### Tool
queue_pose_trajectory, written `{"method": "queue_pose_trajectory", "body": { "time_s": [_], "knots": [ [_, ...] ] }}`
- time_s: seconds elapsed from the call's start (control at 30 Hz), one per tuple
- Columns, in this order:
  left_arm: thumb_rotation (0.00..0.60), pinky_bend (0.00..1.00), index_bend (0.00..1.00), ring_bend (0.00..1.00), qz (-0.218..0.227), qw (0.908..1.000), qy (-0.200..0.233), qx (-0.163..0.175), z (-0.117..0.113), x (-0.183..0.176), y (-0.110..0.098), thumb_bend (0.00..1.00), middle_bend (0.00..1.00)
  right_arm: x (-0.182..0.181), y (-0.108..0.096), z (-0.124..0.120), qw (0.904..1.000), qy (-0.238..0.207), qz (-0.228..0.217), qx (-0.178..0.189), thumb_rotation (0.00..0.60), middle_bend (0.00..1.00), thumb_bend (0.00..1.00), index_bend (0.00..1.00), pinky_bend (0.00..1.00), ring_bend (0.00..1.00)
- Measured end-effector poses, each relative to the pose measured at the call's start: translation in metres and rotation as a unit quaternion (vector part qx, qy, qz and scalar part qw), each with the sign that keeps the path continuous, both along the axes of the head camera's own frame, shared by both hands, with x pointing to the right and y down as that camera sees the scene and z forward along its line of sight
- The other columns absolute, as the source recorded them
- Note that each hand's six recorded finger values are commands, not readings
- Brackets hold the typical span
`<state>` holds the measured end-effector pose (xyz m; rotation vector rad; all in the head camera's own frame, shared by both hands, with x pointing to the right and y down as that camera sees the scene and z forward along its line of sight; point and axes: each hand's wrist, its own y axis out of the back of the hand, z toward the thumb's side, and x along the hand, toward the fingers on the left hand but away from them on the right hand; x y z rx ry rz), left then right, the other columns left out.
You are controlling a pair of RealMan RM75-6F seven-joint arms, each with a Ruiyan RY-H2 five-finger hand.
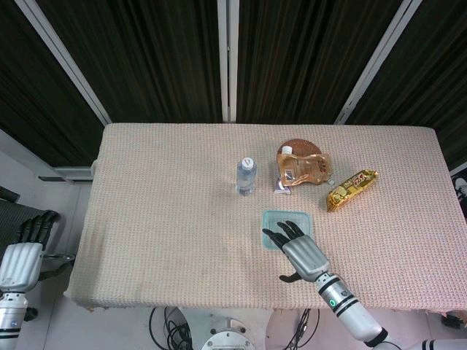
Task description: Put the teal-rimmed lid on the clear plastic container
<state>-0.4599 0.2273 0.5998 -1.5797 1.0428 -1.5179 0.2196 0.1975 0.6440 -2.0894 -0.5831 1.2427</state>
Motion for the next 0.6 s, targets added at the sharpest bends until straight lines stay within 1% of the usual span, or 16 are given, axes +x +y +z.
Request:
{"method": "queue_pose_trajectory", "body": {
  "time_s": [0.1, 0.23, 0.43, 0.6],
  "knots": [
    [0.6, 0.07, 0.03, 0.0, 0.001, 1.0, 0.0, -0.003, 0.001, 0.001, 0.0, 0.0, 0.0, 0.003, -0.014, -0.004, 0.9998, -0.005, 0.017, 0.007, 0.6, 0.22, 0.0, 0.0, 0.0, 0.0],
    [0.6, 0.07, 0.03, 0.0, 0.001, 1.0, -0.001, -0.005, 0.001, 0.001, -0.001, 0.0, 0.0, 0.007, -0.03, 0.001, 0.9994, 0.003, 0.034, 0.0, 0.6, 0.22, 0.0, 0.0, 0.0, 0.0],
    [0.6, 0.07, 0.03, 0.0, 0.001, 1.0, -0.003, -0.008, 0.001, 0.001, 0.0, 0.0, 0.0, 0.005, -0.041, 0.016, 0.9989, 0.017, 0.037, -0.022, 0.6, 0.22, 0.0, 0.0, 0.0, 0.0],
    [0.6, 0.07, 0.03, 0.0, 0.002, 1.0, -0.004, -0.008, 0.001, 0.002, -0.001, 0.0, 0.0, 0.002, -0.045, 0.025, 0.9986, 0.028, 0.035, -0.03, 0.6, 0.22, 0.0, 0.0, 0.0, 0.0]
  ]
}}
